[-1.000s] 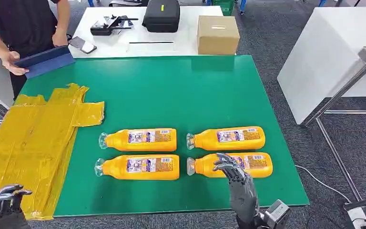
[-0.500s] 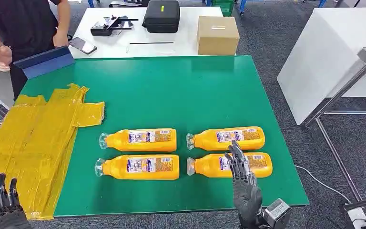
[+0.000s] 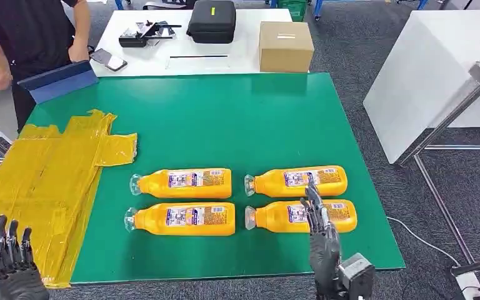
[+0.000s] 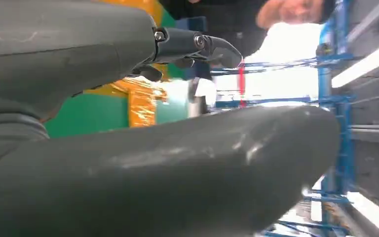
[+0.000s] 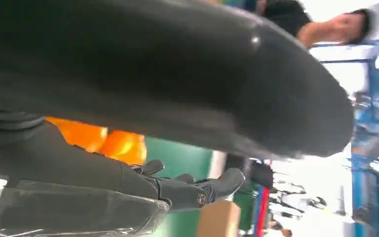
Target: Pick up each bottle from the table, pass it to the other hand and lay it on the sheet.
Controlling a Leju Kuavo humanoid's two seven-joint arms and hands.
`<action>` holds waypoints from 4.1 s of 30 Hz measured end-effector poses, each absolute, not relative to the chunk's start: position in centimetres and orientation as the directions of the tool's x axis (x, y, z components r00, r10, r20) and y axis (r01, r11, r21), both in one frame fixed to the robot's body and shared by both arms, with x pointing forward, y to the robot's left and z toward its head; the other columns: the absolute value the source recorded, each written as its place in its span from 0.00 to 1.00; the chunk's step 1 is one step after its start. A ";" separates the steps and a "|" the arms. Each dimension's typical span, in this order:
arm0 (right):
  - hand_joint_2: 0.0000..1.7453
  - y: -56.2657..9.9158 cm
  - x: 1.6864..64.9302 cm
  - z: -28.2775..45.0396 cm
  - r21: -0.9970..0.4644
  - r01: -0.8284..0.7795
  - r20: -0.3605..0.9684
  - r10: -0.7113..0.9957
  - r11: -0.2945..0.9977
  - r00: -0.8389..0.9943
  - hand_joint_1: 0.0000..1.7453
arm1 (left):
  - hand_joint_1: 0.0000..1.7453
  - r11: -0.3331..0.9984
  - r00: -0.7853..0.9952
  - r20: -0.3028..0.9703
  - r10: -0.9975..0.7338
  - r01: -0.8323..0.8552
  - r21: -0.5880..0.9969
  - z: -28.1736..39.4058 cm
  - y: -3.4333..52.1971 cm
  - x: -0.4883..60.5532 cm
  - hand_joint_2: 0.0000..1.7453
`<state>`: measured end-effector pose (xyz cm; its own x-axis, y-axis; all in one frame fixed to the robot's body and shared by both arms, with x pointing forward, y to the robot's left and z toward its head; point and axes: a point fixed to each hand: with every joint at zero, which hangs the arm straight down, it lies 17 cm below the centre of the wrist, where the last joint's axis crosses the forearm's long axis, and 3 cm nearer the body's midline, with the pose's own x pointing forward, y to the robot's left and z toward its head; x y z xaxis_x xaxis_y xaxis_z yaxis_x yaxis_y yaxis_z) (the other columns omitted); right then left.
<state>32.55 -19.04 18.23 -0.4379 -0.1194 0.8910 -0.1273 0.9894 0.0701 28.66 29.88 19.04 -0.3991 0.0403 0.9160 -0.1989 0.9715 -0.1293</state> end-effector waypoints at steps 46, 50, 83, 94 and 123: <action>1.00 -31.8 29.9 18.0 -0.875 0.231 0.422 0.904 0.425 -0.064 0.00 | 0.00 0.981 -0.169 0.982 0.086 -0.157 -0.113 11.3 30.5 32.2 0.00; 1.00 -32.1 30.0 17.6 -0.894 0.217 0.394 0.918 0.392 -0.035 0.00 | 0.00 0.981 -0.170 0.982 0.087 -0.156 -0.114 11.3 30.5 32.2 0.00; 1.00 -29.7 40.7 2.4 -0.957 -0.119 0.274 0.958 0.263 -0.086 0.00 | 0.00 0.973 -0.180 0.968 0.172 -0.119 -0.196 9.7 29.9 32.5 0.00; 1.00 -30.4 40.1 1.7 -0.956 -0.135 0.272 0.960 0.261 -0.071 1.00 | 0.00 0.975 -0.176 0.967 0.182 -0.095 -0.200 9.3 29.2 33.0 0.00; 1.00 -30.4 37.0 5.4 -0.955 -0.076 0.296 0.942 0.287 -0.159 1.00 | 0.00 0.963 -0.171 0.961 0.216 -0.123 -0.239 8.8 30.8 31.4 0.00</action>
